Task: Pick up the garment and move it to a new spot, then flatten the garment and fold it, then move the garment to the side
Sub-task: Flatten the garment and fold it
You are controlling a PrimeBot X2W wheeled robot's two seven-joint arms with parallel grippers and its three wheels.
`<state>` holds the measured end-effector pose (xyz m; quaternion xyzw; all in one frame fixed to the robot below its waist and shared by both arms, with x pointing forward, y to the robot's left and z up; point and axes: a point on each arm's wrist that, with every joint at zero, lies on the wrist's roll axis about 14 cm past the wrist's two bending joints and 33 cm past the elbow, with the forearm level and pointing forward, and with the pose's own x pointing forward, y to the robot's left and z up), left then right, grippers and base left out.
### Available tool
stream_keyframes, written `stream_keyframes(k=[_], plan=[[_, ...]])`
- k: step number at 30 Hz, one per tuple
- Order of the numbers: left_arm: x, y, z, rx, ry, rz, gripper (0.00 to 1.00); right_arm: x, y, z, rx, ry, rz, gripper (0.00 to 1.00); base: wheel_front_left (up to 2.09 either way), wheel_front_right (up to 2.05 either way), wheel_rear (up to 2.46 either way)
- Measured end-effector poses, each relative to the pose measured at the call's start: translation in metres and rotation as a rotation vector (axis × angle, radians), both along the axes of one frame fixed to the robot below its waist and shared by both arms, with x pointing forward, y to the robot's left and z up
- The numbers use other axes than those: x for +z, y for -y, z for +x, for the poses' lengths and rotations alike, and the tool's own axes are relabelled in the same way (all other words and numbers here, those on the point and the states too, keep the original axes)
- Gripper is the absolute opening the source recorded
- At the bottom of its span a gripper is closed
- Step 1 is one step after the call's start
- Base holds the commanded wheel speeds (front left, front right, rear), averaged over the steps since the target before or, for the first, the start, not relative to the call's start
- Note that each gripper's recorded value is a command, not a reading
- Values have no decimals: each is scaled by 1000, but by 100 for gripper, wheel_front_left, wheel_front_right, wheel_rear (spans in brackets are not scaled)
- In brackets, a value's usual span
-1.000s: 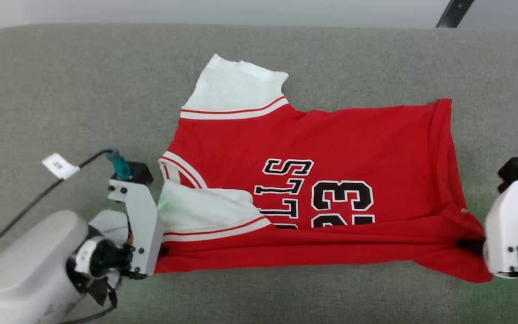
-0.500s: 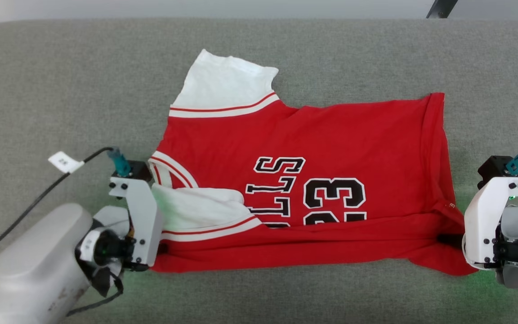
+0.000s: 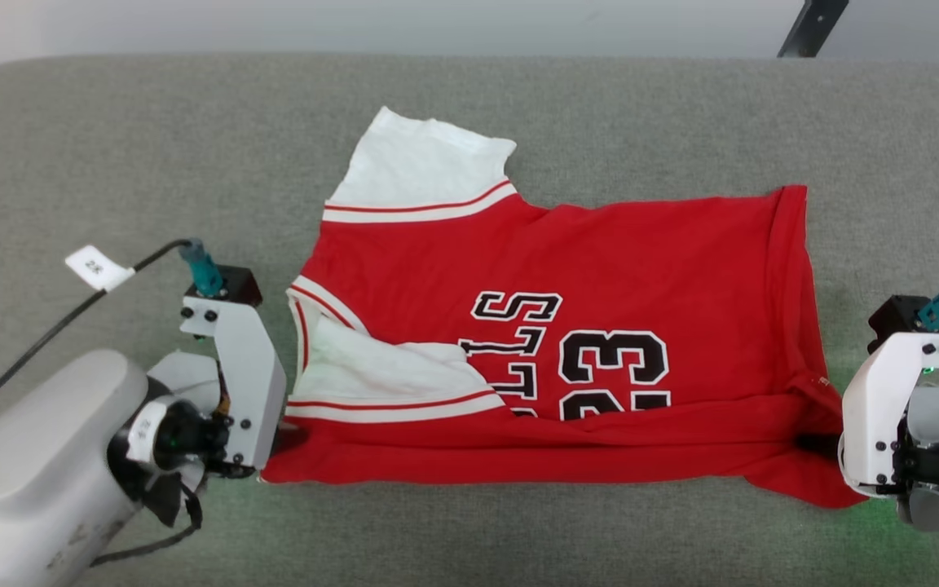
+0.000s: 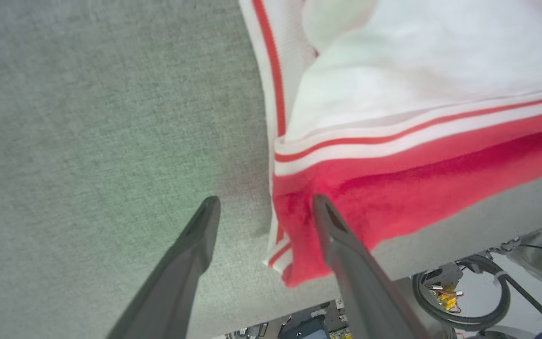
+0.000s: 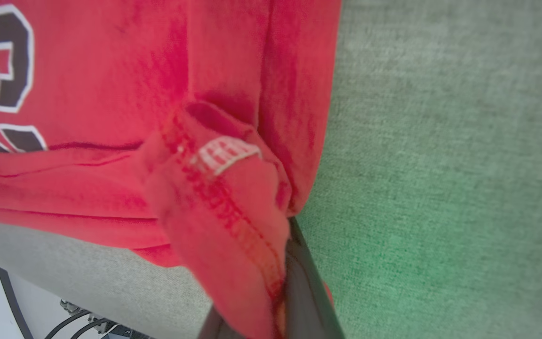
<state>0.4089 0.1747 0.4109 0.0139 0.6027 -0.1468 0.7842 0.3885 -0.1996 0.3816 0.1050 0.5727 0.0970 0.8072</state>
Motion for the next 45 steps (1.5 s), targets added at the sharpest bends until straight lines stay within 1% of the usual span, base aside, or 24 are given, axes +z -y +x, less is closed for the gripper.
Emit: stream_keyframes(k=[3,4,5,6,12,14,16,19,21,24,27,28,30,33,36,38,42,45], plan=[[11,3,-2,5,39,-19,100,-1,-1,-2,-4,6,-1,0,0,0,0],[15,2,-1,9,66,-19,100,-1,-1,-3,-5,14,-4,3,0,0,0],[21,2,2,22,95,-24,100,-1,-1,-3,-5,26,-9,40,0,0,0],[26,3,5,32,120,-32,100,-1,-2,-2,-1,38,-15,100,0,0,0],[39,3,5,59,206,-48,100,2,-7,-1,-5,102,-22,100,0,0,0],[50,3,13,73,273,-63,100,6,-6,1,-15,136,-21,100,0,0,0],[61,4,23,67,355,-71,100,13,-1,3,-6,192,-43,100,0,0,0],[75,8,35,56,455,-100,100,34,17,16,-24,344,-96,100,0,0,0],[83,12,43,37,515,-110,100,55,23,27,-35,485,-121,100,0,0,0],[88,13,53,20,572,-110,100,78,27,33,-37,668,-151,100,0,0,0],[102,18,70,-6,647,-118,100,102,21,34,-19,868,-169,100,0,0,0],[107,21,77,-14,672,-125,100,109,20,34,-31,926,-162,100,0,0,0],[118,27,89,-52,725,-137,100,122,15,30,-21,1055,-177,100,0,0,0],[129,38,108,-77,772,-167,100,128,9,20,-29,1176,-183,100,0,0,0],[134,41,127,-90,797,-163,100,130,4,11,-38,1266,-201,100,0,0,0],[129,45,136,-109,781,-156,100,129,1,6,-58,1295,-203,100,0,0,0],[120,45,158,-126,752,-131,100,115,0,-5,-90,1276,-233,100,0,0,0],[109,47,172,-132,717,-119,100,99,6,-12,-136,1221,-245,100,0,0,0]])
